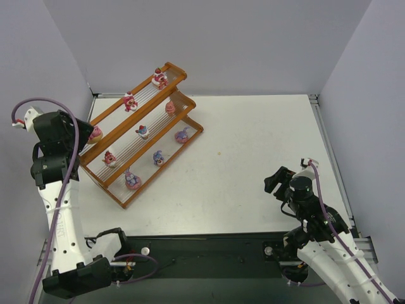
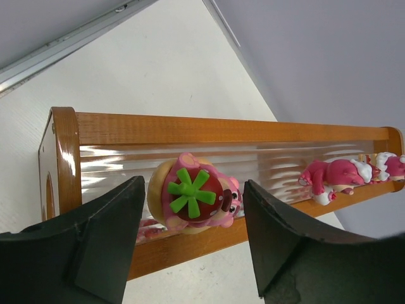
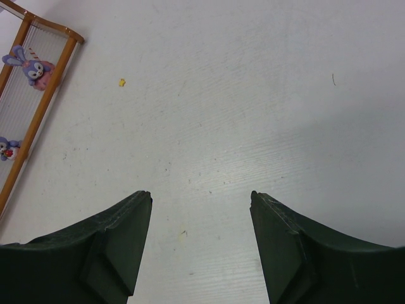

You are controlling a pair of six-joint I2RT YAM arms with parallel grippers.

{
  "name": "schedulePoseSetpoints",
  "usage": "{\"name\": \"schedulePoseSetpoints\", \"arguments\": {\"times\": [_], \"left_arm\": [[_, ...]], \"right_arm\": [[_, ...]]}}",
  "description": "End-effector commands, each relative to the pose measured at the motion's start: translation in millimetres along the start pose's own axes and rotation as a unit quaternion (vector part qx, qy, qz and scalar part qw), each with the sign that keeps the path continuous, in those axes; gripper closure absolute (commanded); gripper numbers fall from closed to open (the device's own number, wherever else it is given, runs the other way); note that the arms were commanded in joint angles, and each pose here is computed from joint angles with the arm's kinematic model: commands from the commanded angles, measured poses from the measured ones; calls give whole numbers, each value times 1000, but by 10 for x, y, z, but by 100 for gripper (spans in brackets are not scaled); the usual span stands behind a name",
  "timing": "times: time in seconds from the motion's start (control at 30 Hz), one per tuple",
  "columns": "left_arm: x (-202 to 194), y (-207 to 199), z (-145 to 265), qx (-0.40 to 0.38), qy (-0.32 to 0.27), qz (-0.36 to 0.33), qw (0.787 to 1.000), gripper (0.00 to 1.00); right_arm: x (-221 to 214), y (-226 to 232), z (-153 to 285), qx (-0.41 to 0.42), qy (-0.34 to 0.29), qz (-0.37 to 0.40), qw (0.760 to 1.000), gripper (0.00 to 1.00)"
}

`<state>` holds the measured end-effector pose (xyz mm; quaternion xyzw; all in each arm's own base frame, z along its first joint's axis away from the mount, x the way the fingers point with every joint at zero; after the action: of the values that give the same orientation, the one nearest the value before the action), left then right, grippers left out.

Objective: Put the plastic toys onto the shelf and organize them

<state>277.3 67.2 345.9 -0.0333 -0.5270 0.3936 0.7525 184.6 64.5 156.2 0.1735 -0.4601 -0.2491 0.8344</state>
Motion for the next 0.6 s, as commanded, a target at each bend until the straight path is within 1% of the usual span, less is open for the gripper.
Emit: {"name": "schedulePoseSetpoints", "arguments": {"times": [0.0,0.1,0.23,0.27,0.3,0.37,0.47,0.57], "left_arm": [[169,-115,92,-26,-27,6,999,24],[192,-116,131,-27,-32,7,999,19],[304,-134,269,-28,-47,0,999,16],[319,-139,319,-28,-48,-3,998,15],[387,-163,402,-33,-58,-8,998,13],[412,-191,498,-44,-59,-21,997,10],[476,-207,698,-57,-75,-32,995,6],[490,-279,907,-94,-83,-57,990,5]], "right_arm": [[6,-2,-10,2,-4,1,1000,36],[17,12,-1,5,-5,-3,1000,36],[13,33,13,11,-3,-6,1000,35],[12,36,15,13,-2,-5,1000,31],[11,43,19,15,-1,-3,1000,30],[50,56,37,16,-5,7,1000,26],[140,119,96,23,-11,14,1000,24],[229,224,160,38,-14,18,999,23]]}}
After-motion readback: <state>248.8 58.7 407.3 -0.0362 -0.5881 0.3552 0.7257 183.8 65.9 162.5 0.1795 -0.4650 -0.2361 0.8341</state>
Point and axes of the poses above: each gripper's point midway between its finger pads, its own z axis back along the fingers, its own y axis along the line the jaws close on, x = y × z, the point moved 2 cm from there along z, back along the fingers, and after that the axes turned 10 degrees about -z, right-handed, at the moved point
